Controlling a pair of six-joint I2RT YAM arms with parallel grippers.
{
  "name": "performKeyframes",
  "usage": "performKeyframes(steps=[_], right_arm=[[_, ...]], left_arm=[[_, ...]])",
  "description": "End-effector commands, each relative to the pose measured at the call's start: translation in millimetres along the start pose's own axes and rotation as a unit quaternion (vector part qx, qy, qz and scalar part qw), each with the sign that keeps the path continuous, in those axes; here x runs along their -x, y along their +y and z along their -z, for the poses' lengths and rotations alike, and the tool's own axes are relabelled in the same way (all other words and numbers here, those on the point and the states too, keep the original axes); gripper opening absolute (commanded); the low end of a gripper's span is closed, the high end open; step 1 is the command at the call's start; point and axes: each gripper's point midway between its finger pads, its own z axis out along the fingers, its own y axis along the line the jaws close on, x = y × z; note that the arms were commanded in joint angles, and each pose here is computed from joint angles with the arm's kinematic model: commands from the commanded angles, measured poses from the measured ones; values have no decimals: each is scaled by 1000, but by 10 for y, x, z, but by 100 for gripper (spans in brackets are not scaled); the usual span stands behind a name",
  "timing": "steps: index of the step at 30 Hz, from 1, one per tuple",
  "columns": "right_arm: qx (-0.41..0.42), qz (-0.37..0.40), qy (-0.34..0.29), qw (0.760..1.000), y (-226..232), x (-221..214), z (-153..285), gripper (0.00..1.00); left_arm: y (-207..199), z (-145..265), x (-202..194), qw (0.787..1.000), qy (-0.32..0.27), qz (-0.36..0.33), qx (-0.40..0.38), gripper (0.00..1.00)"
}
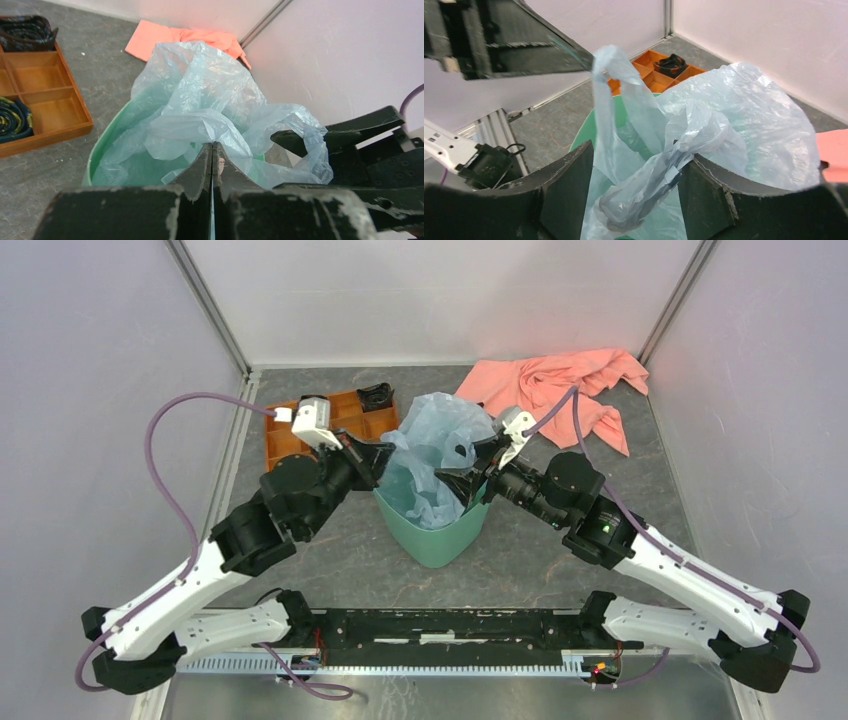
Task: Put the trash bags into the trash bin
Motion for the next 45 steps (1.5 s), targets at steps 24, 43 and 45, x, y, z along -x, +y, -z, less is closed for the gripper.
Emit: performKeyframes(steps=[24,43,45], right_arm=[[17,-66,-60,996,123,332,-67,0],[-19,-1,-74,997,-25,558,237,0],[-35,2,-77,996,-84,579,276,0]], left_arm=[[9,71,-207,997,70,-14,7,100],[344,496,184,995,39,-75,59,2],[447,634,244,995,32,-68,71,2]])
